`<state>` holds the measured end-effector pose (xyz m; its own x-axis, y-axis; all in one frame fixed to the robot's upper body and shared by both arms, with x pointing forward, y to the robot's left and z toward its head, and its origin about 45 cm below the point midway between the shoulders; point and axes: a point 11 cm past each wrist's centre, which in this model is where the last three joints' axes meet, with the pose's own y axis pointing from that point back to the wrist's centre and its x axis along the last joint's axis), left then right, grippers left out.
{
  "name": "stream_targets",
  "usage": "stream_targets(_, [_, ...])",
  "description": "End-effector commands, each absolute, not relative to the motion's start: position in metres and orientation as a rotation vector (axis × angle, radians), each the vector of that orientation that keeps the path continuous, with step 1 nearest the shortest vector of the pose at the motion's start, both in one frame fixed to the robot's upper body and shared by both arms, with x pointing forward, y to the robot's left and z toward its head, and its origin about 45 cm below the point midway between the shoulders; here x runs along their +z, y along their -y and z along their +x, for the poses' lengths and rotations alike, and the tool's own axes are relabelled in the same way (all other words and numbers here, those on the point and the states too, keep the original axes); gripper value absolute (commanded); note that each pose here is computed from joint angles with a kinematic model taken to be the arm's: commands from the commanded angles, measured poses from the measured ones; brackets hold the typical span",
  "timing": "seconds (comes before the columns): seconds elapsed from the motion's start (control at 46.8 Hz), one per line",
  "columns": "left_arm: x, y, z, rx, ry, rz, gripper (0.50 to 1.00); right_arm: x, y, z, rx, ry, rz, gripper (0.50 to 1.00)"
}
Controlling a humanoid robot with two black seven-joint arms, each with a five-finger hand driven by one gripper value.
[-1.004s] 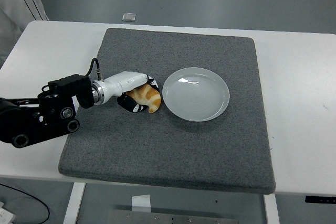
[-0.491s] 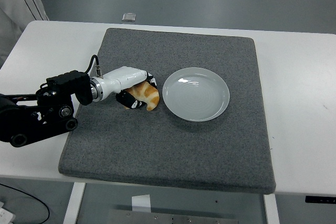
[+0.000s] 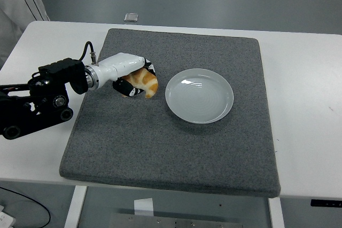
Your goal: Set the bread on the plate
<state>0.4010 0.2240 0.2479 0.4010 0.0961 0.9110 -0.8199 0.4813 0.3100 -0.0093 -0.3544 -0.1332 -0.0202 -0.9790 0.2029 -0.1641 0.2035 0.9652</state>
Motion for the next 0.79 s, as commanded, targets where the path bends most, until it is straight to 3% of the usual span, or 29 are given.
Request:
stream_targets(0.0, [0.254, -0.223, 0.403, 0.698, 0.994, 0.873, 0.5, -0.133, 0.354, -0.009, -0.974, 1.422, 1.171, 0.932])
stream_targets(0.769, [0.371, -0.219, 0.432, 0.666, 0.996, 0.8, 0.5, -0.133, 0.354, -0.009, -0.974, 1.422, 1.171, 0.932])
